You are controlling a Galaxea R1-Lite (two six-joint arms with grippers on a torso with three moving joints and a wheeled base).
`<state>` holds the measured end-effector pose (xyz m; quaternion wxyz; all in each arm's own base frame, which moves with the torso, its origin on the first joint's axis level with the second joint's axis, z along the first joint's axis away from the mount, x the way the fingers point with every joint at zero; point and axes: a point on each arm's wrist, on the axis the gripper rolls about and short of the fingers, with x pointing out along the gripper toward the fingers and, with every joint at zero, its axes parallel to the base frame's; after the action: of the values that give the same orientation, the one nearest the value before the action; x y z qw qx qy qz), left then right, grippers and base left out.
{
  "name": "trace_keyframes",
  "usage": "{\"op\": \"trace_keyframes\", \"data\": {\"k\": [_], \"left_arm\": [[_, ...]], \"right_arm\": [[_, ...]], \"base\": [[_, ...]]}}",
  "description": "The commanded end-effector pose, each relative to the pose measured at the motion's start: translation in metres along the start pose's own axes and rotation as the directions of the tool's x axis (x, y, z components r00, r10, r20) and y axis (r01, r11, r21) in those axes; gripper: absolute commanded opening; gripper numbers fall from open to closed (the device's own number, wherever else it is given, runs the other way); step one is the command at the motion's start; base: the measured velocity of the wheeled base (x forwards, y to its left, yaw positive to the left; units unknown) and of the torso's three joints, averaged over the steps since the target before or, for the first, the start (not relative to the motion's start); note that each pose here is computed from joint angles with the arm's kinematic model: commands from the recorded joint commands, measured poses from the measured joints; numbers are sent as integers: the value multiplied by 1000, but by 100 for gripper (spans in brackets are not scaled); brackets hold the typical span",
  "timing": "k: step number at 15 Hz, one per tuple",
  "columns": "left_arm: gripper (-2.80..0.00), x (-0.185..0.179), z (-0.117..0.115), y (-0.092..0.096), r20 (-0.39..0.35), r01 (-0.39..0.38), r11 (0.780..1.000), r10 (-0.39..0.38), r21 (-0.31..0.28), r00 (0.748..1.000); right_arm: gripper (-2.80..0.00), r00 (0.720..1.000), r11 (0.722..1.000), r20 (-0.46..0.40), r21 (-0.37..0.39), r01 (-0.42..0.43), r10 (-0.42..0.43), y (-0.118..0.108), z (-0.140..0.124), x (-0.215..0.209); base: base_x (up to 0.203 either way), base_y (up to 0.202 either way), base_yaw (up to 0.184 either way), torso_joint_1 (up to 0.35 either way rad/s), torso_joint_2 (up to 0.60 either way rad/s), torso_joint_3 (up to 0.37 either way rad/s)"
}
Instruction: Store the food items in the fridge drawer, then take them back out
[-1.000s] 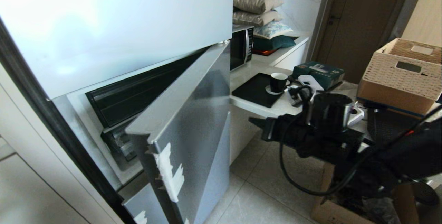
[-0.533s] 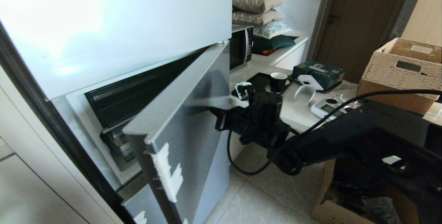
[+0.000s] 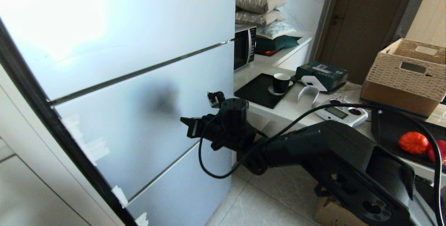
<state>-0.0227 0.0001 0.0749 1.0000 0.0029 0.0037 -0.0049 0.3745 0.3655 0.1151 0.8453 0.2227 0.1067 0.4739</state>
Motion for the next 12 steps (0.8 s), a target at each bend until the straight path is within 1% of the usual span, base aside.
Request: {"op": "trace_keyframes", "data": {"k": [1, 4, 7, 8, 9, 10, 11, 12], "left_arm": [[-280, 0, 0, 0, -2, 1, 1000, -1, 0, 1000], [-280, 0, 0, 0, -2, 0, 1000, 0, 0, 1000], [-280, 0, 0, 0, -2, 1, 1000, -1, 0, 1000], [-280, 0, 0, 0, -2, 0, 1000, 0, 0, 1000], [-280, 0, 0, 0, -2, 1, 1000, -1, 0, 1000], [-280, 0, 0, 0, -2, 0, 1000, 0, 0, 1000], [-280, 0, 0, 0, -2, 1, 1000, -1, 0, 1000], [-280, 0, 0, 0, -2, 0, 1000, 0, 0, 1000]], "right_arm": [[-280, 1000, 1000, -8, 8, 0, 0, 11, 9, -16], [-280, 1000, 1000, -20, 2, 1, -1, 38, 26, -61], [-280, 1000, 998, -4, -53, -19, 19, 86, 54, -137], [-280, 1000, 997, 6, -81, 2, -1, 98, 58, -171], [-280, 998, 991, 4, -116, 69, -69, 103, 52, -206], [-280, 988, 976, 25, -153, 154, -152, 105, 46, -236], [-280, 967, 949, 61, -188, 254, -247, 105, 42, -273], [-280, 939, 912, 110, -223, 344, -327, 102, 43, -308]], "base": [[0, 0, 0, 0, 0, 0], [0, 0, 0, 0, 0, 0], [0, 0, 0, 0, 0, 0], [0, 0, 0, 0, 0, 0], [0, 0, 0, 0, 0, 0], [0, 0, 0, 0, 0, 0], [0, 0, 0, 0, 0, 0], [0, 0, 0, 0, 0, 0]]}}
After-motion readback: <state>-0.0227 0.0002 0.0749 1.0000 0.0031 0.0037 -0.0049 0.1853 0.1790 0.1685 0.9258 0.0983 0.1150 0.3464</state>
